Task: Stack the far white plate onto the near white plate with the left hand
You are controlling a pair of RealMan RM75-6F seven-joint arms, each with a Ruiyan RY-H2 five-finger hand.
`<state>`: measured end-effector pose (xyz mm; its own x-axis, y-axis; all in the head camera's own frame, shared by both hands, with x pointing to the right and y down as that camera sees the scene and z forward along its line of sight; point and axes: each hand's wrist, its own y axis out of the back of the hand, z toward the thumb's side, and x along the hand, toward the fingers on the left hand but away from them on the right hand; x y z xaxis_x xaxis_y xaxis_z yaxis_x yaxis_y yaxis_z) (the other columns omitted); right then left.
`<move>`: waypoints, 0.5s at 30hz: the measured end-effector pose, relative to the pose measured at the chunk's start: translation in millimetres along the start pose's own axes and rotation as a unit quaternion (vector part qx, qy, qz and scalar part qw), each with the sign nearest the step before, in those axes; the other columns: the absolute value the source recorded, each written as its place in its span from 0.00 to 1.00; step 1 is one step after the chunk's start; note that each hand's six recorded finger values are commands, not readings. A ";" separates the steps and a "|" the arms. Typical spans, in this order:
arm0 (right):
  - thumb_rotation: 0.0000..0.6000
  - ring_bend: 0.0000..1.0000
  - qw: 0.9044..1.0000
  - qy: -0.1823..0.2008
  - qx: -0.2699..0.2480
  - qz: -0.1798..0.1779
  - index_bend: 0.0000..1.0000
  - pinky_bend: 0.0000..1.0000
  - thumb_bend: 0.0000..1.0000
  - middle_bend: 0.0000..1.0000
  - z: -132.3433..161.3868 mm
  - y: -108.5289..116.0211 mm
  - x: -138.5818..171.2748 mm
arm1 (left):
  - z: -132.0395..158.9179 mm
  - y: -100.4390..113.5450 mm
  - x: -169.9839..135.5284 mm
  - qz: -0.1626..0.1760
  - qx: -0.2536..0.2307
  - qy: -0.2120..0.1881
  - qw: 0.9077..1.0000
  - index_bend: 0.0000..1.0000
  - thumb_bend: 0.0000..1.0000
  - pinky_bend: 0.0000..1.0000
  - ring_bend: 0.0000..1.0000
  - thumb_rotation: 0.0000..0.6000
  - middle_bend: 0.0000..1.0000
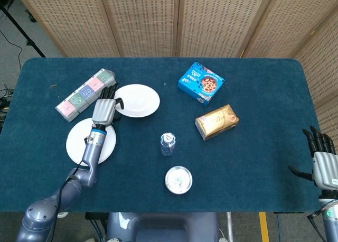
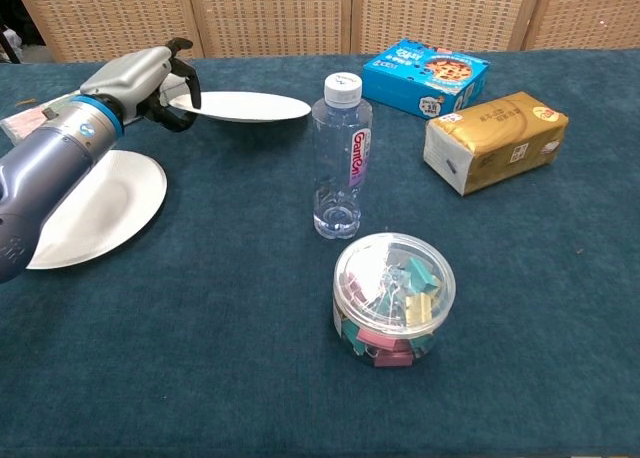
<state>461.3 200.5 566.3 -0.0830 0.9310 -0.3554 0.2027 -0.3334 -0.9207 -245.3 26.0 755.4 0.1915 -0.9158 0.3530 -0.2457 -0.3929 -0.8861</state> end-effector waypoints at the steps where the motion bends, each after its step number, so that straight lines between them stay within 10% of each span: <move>1: 1.00 0.00 1.000 0.001 0.000 0.000 0.00 0.00 0.00 0.00 0.5 0.0 0.2 | -2.7 4.3 -0.9 0.006 -0.001 -0.002 1.000 0.94 0.58 0.00 0.00 1.00 0.00; 15: 1.00 0.00 1.000 0.012 0.001 0.001 0.00 0.00 0.00 0.00 9.1 -1.2 2.7 | -27.3 60.0 -18.8 0.083 0.008 -0.031 0.996 0.95 0.58 0.00 0.00 1.00 0.00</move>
<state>452.0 202.1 565.0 -0.0584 0.9335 -0.3537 0.2018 -0.3360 -0.9200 -289.6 17.3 703.9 0.2086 -0.9609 0.1820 -0.2637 -0.2345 -0.9357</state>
